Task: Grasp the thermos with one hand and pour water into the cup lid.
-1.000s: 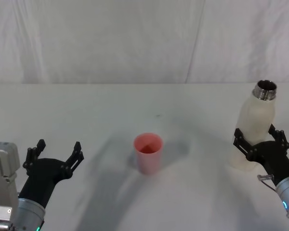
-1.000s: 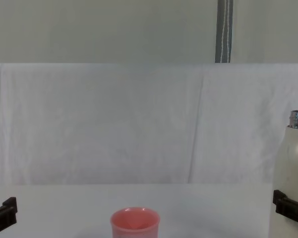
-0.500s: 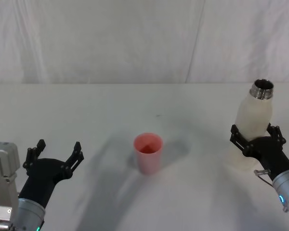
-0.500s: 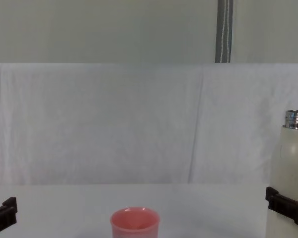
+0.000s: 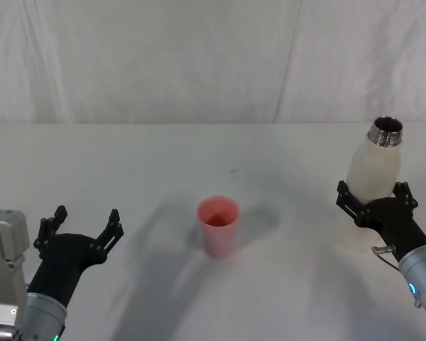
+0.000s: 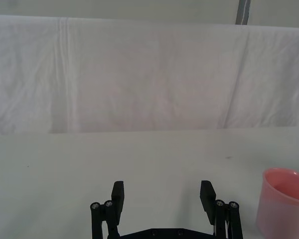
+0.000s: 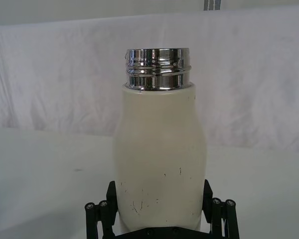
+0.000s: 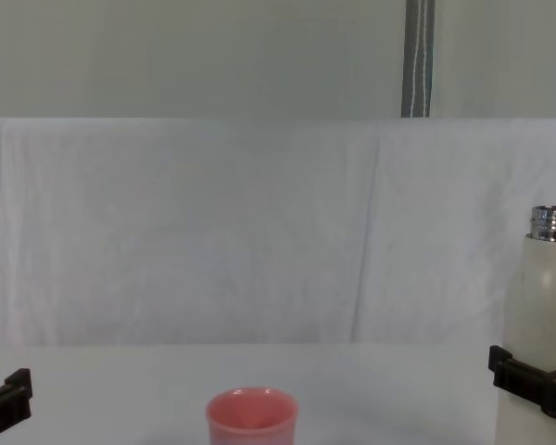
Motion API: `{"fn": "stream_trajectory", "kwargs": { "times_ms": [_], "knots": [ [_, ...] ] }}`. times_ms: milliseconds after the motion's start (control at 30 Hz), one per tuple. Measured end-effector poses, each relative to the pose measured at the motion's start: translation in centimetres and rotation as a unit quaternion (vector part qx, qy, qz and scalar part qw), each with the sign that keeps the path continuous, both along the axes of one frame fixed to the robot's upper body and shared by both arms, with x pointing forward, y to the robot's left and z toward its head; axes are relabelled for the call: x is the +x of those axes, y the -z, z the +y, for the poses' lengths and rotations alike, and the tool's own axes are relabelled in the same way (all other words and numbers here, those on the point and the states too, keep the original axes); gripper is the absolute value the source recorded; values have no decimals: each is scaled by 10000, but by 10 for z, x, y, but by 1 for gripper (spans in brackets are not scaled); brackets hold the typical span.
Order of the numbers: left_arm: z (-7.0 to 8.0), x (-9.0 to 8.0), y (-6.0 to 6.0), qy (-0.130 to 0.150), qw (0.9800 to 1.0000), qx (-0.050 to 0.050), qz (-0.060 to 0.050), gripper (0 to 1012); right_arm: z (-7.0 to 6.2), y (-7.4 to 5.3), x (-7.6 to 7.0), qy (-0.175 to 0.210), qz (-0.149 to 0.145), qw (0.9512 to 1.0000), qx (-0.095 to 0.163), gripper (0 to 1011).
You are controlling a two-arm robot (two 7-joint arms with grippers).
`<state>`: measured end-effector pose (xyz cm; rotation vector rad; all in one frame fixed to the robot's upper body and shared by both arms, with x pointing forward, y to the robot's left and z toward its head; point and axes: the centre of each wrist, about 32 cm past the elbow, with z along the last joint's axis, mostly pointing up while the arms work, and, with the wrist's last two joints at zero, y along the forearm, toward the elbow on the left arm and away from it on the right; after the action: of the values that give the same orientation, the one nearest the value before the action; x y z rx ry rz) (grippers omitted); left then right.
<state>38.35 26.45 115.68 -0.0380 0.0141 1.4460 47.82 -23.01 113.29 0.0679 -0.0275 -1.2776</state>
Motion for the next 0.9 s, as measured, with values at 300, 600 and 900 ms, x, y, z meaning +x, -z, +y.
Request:
{"fn": "stream_trajectory", "kwargs": {
  "times_ms": [300,600,900],
  "knots": [
    [0,0,0,0,10000,0,0,1001,0,0,0,2,2,10000,4,1001],
    [0,0,0,0,10000,0,0,1001,0,0,-1,3,4,10000,2,950],
    [0,0,0,0,10000,0,0,1001,0,0,-1,6,4,10000,0,950]
  ]
}}
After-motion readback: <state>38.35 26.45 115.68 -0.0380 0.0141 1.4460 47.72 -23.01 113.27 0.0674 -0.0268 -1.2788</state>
